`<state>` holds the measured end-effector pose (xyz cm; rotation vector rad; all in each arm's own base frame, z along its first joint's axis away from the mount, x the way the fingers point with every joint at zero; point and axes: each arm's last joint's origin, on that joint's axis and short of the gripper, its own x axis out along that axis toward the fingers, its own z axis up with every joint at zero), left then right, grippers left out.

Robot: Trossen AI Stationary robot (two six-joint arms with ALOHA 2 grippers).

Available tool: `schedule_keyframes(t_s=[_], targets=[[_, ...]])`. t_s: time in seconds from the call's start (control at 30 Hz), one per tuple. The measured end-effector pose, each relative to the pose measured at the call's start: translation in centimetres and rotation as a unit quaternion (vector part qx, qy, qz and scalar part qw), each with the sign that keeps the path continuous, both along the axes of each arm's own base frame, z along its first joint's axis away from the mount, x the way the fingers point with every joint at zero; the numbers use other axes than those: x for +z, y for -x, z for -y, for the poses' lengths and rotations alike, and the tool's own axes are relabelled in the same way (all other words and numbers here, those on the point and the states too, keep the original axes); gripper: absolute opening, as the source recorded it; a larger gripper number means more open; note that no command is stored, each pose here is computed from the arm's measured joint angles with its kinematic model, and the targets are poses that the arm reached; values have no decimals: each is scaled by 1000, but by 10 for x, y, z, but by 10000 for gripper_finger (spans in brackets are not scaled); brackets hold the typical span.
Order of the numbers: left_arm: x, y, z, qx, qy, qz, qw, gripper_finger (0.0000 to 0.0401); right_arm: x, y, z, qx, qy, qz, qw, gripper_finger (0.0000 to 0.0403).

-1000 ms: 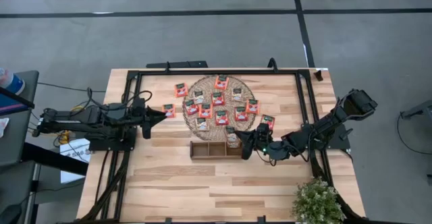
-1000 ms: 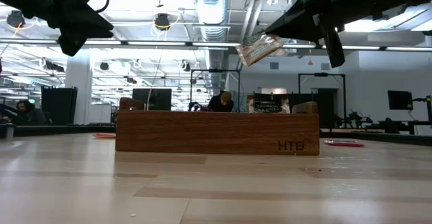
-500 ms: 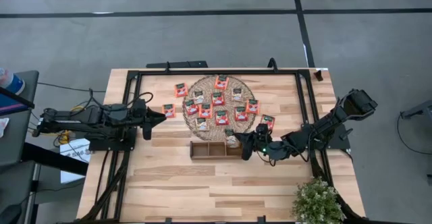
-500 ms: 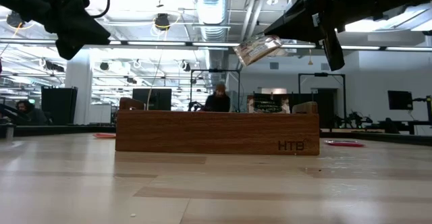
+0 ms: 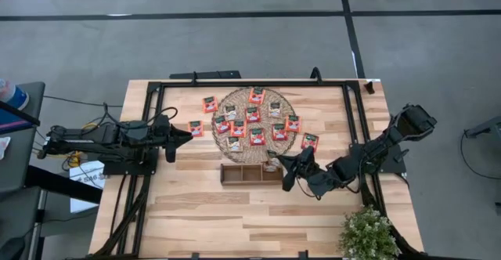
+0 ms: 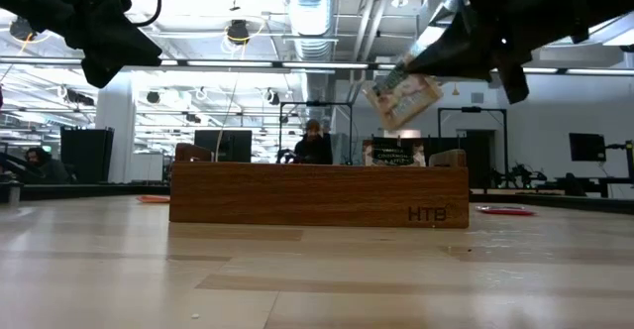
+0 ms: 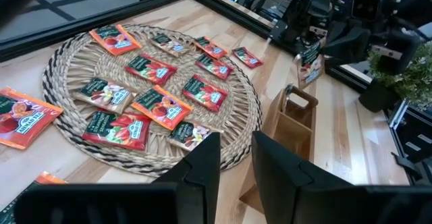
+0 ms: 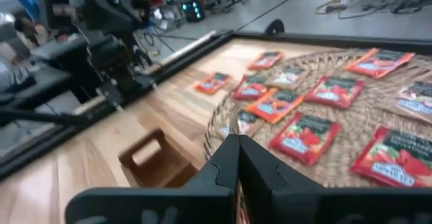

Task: Pick & Place Tea
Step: Put the gold tea bag into the right section of the wooden organizer

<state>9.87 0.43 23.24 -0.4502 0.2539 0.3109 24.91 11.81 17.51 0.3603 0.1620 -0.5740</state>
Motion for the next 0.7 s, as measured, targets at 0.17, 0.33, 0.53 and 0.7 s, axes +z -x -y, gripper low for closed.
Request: schedule_keyframes(t_s=[0.17, 0.33, 0.53, 0.7], targets=[[0, 0, 0, 0, 0, -3, 1000, 76, -13, -5, -3, -3, 9, -6, 1000, 0], [-1, 0, 0, 0, 0, -4, 1000, 76, -30, -14, -7, -8, 5, 3, 1000, 0], [-1, 0, 0, 0, 1, -3, 1000, 76, -40, -17, -8, -13, 19, -2, 1000, 0], [-1, 0, 0, 0, 1, -3, 1000, 76, -41, -18, -9, -10, 22, 2, 1000, 0]])
